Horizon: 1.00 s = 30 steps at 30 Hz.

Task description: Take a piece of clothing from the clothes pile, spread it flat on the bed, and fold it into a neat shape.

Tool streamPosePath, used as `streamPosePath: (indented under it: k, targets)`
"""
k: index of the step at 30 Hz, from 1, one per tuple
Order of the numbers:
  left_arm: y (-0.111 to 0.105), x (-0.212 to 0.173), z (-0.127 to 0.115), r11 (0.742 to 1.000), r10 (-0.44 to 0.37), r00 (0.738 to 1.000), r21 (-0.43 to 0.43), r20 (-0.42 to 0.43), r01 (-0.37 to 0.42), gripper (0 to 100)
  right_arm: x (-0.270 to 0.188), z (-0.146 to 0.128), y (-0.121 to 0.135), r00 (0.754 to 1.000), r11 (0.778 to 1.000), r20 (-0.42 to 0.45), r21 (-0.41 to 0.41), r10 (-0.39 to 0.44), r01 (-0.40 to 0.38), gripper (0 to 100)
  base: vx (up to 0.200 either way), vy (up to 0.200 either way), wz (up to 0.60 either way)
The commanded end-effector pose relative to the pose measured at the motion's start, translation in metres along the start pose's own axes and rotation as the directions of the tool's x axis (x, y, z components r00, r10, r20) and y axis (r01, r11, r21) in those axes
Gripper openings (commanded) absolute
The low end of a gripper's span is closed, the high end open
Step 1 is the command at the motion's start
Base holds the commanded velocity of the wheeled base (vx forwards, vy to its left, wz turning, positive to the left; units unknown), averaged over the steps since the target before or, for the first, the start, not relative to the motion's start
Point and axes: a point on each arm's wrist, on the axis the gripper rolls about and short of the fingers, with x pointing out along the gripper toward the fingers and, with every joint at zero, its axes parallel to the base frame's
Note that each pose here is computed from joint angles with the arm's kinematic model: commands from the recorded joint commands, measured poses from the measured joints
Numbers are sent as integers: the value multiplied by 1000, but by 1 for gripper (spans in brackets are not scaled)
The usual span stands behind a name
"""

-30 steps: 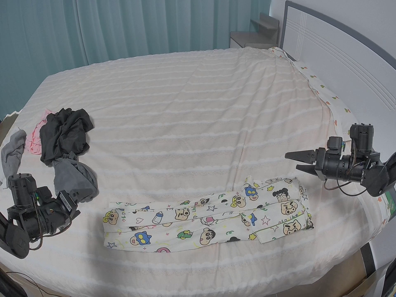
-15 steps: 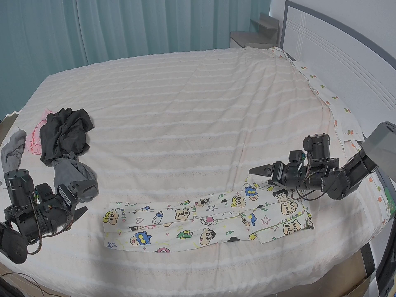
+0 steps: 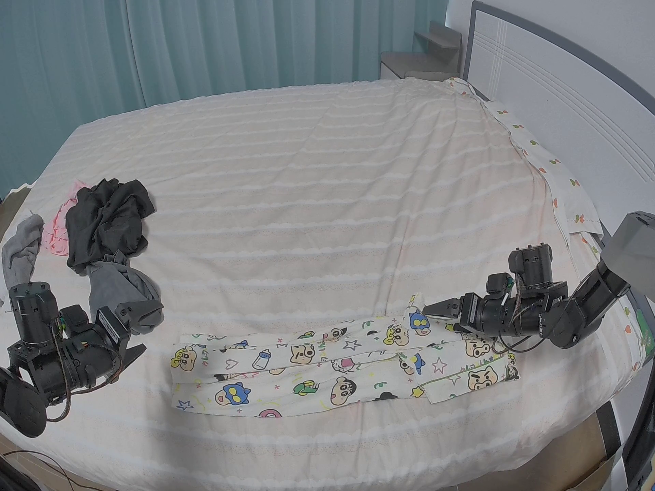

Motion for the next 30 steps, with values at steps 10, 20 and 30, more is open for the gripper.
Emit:
streamPosePath:
  k: [10, 20, 30]
  targets:
    - [0, 0, -4, 1000, 0, 1000, 2, -17, 0, 100, -25, 4, 1, 998, 1000, 70, -7, 8, -7, 100, 0, 0, 0]
    - [0, -1, -5, 1000, -2, 1000, 2, -20, 2, 100, -16, 10, 38, 991, 992, 81, -81, 108, -101, 100, 0, 0, 0]
    - [-1, 0, -6, 1000, -3, 1000, 4, -26, 4, 100, 31, -17, 46, 994, 989, -27, -96, 107, -109, 100, 0, 0, 0]
